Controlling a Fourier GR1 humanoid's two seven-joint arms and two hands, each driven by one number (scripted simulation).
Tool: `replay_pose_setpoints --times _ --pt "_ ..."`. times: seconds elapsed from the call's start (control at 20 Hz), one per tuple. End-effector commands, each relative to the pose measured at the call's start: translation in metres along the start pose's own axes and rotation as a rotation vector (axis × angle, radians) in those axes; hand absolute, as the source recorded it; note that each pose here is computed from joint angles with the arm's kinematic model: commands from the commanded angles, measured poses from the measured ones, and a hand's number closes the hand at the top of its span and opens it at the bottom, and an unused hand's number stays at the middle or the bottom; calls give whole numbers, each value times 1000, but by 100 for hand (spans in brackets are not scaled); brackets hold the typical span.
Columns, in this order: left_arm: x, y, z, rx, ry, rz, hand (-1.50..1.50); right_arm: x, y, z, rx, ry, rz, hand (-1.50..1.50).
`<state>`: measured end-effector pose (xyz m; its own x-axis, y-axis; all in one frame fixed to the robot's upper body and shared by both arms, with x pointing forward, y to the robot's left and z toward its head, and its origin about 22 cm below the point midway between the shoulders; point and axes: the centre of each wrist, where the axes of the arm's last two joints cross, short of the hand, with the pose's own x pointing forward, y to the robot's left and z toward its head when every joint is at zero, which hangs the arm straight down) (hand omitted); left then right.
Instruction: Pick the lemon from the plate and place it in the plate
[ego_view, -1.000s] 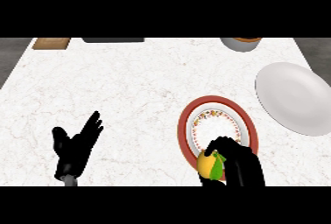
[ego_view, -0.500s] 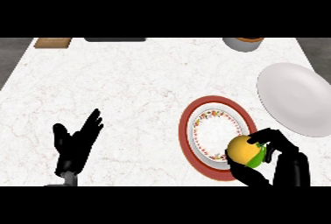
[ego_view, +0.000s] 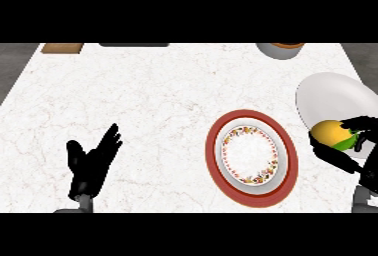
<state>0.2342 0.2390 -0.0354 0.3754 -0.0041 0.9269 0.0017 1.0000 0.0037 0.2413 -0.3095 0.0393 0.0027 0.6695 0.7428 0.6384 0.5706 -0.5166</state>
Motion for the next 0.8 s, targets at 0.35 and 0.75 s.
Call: replay_pose_setpoints --times 0.35,0.75 --pt "0 -17 -8 -16 -13 -18 0 -89 -9 -97 -83 23 5 150" --pt "-4 -2 3 -55 -15 -24 0 -111 -33 -138 -40 198 111 150"
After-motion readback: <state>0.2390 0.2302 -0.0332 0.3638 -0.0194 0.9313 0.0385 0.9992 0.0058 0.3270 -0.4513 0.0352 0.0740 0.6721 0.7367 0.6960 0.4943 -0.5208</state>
